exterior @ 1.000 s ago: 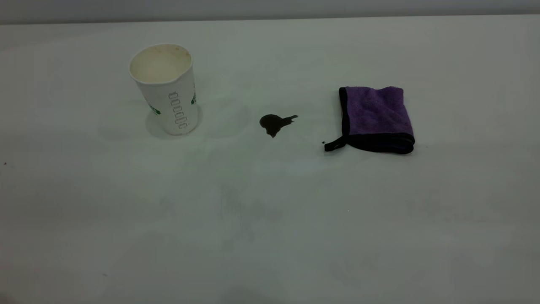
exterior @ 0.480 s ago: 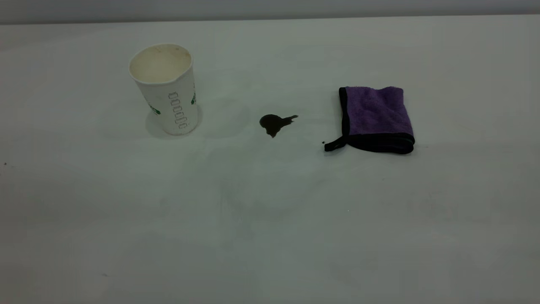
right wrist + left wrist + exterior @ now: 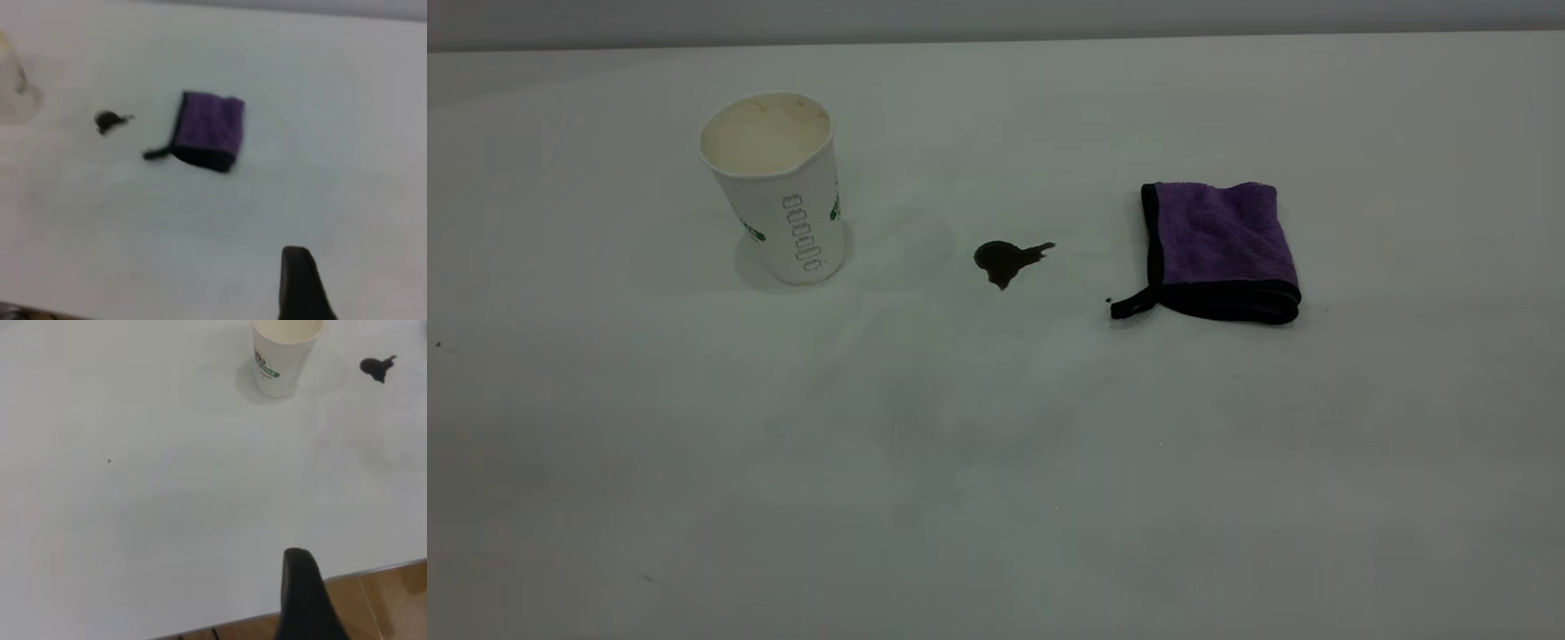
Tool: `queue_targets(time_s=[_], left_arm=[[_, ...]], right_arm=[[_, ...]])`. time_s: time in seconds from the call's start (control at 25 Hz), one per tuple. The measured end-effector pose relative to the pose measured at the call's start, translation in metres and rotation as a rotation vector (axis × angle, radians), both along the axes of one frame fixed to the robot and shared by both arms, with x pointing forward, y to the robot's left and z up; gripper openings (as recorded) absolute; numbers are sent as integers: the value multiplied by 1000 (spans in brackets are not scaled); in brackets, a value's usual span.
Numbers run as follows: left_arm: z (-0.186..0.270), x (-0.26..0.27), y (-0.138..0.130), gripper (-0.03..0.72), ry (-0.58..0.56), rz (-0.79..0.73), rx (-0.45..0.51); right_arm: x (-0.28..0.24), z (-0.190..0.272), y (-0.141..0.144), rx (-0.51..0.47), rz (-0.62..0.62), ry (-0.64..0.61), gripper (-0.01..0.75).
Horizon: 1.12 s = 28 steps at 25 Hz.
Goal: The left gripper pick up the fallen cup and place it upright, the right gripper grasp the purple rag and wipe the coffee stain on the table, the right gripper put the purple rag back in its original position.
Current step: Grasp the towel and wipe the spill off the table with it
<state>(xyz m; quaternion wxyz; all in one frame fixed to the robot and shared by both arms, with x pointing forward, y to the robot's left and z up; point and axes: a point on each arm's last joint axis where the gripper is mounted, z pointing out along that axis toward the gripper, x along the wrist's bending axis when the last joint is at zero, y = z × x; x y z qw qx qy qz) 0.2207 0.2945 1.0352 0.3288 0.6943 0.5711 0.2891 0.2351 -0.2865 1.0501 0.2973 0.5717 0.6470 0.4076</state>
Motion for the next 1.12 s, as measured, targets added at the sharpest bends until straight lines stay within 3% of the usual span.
queue_targets(time_s=[0.24, 0.56, 0.8, 0.96, 1.12], left_arm=[[0, 0, 0, 500, 1, 0, 0], [0, 0, 0, 500, 1, 1, 0], [0, 0, 0, 500, 1, 1, 0], [0, 0, 0, 500, 1, 1, 0], [0, 0, 0, 500, 1, 1, 0]], right_arm=[[47, 27, 10, 18, 80, 12, 555], [149, 30, 26, -54, 268, 227, 585], [221, -8, 37, -20, 324, 443, 585], [256, -43, 65, -68, 431, 517, 585], [289, -88, 85, -111, 429, 598, 585]])
